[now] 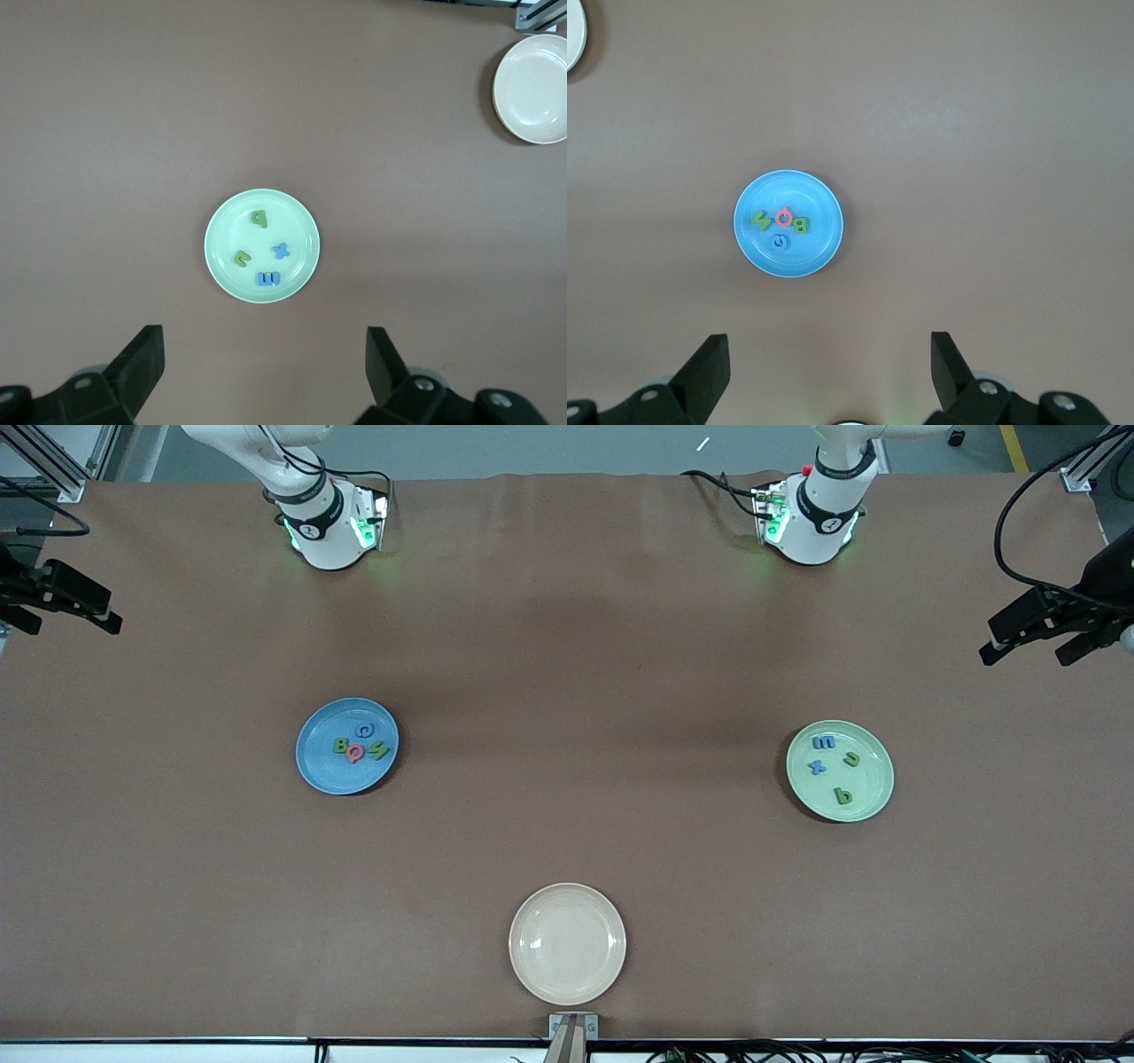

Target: Sort uppercase to blue plate, lowercase to green plate

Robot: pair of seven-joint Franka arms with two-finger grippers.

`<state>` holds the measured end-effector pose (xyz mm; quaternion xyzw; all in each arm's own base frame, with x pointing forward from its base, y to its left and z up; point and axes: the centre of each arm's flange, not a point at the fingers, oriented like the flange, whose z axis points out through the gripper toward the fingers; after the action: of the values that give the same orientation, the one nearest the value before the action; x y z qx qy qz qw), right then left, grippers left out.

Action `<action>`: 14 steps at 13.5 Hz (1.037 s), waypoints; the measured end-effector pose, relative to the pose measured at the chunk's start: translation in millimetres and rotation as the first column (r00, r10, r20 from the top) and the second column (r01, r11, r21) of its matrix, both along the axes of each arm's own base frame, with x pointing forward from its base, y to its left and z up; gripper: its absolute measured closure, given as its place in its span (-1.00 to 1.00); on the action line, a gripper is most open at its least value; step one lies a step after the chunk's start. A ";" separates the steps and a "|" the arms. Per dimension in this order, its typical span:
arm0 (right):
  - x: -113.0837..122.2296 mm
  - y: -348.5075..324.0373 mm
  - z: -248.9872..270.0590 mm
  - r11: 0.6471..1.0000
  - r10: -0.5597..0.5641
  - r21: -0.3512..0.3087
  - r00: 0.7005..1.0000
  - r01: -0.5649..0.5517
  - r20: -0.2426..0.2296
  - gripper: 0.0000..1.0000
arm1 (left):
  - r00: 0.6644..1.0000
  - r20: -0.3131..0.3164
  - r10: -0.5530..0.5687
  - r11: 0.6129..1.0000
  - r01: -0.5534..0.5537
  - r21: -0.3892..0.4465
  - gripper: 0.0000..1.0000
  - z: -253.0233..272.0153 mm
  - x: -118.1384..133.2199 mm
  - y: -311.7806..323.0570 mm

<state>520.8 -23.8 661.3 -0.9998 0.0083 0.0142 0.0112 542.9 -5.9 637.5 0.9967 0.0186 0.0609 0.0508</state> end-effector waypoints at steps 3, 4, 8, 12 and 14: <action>0.0 -0.1 -1.2 1.000 0.001 -0.001 1.000 -0.001 -0.003 -1.00 | 1.000 0.016 0.003 1.000 -0.003 0.004 -1.00 -0.7 20.9 0.2; 0.0 -0.1 -1.4 1.000 0.001 -0.001 1.000 -0.001 -0.003 -1.00 | 1.000 0.018 0.004 1.000 -0.004 0.005 -1.00 -1.1 27.4 0.5; 0.0 -0.5 -1.7 1.000 0.003 -0.005 1.000 -0.003 -0.004 -1.00 | 1.000 -0.004 0.002 1.000 -0.002 0.008 -1.00 -7.5 34.1 0.1; 0.0 -0.2 -2.3 1.000 0.004 -0.007 1.000 -0.004 -0.005 -1.00 | 0.994 -0.106 -0.018 0.998 0.023 0.052 -1.00 -5.2 16.3 -3.6; 0.0 -0.1 -3.5 1.000 0.004 -0.007 1.000 -0.005 -0.008 -1.00 | 0.993 -0.114 -0.041 0.996 0.050 0.072 -1.00 -1.0 10.3 -16.1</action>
<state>520.8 -23.9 657.8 -0.9998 0.0061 0.0183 0.0075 553.2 -22.0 636.5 0.9999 -0.0037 0.0041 0.0137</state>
